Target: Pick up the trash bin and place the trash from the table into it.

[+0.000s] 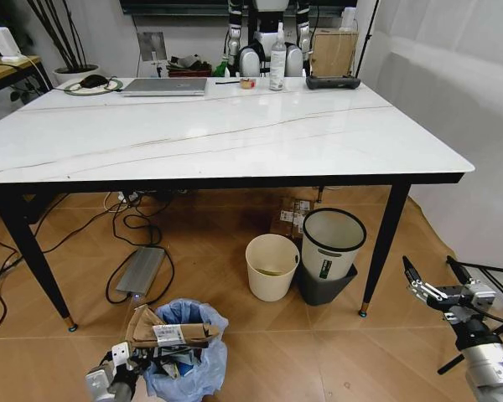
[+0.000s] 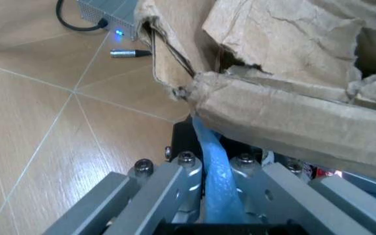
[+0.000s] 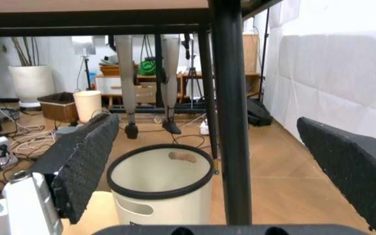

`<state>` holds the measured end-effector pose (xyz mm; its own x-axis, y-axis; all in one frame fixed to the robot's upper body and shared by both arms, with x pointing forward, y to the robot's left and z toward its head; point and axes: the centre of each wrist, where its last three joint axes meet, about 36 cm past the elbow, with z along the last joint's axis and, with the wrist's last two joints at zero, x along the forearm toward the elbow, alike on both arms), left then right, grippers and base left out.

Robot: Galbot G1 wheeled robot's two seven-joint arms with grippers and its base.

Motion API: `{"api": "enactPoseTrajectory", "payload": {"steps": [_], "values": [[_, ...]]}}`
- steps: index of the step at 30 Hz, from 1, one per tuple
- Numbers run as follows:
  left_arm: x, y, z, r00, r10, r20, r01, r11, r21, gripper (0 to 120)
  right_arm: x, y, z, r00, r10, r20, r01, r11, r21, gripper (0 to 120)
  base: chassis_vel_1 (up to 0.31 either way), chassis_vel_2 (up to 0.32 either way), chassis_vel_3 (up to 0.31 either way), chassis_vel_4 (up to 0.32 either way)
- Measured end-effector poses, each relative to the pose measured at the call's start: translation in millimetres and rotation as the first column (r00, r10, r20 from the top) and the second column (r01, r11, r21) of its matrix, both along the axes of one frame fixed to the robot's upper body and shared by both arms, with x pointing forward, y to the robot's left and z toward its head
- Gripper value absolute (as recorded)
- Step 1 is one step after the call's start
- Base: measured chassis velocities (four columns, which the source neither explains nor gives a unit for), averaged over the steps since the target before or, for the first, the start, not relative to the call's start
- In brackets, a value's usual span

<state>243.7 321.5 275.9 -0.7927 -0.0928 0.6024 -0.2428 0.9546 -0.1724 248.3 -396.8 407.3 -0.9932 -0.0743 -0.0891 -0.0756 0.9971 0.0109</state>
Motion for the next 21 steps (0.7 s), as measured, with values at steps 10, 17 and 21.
{"api": "enactPoseTrajectory", "payload": {"steps": [10, 17, 21], "values": [[-2.2, -1.3, 1.0, 1.0, -0.01, 0.005, 0.01, 1.0, 0.021, 0, 0.0, 0.0, 0.0, 1.0, 0.0, 0.0, 0.0, 1.0, 0.0, 100, 0.0, 0.0, 0.0, 0.0], [-3.0, -1.8, 1.1, 1.0, -0.01, 0.015, 0.009, 0.999, 0.037, 0, 0.0, 0.0, 0.0, 1.0, 0.0, 0.0, 0.0, 1.0, 0.0, 100, 0.0, 0.0, 0.0, 0.0], [-4.1, -2.2, 0.6, 1.0, -0.009, 0.018, 0.009, 0.999, 0.04, 0, 0.0, 0.0, 0.0, 1.0, 0.0, 0.0, 0.0, 1.0, 0.0, 100, 0.0, 0.0, 0.0, 0.0]]}}
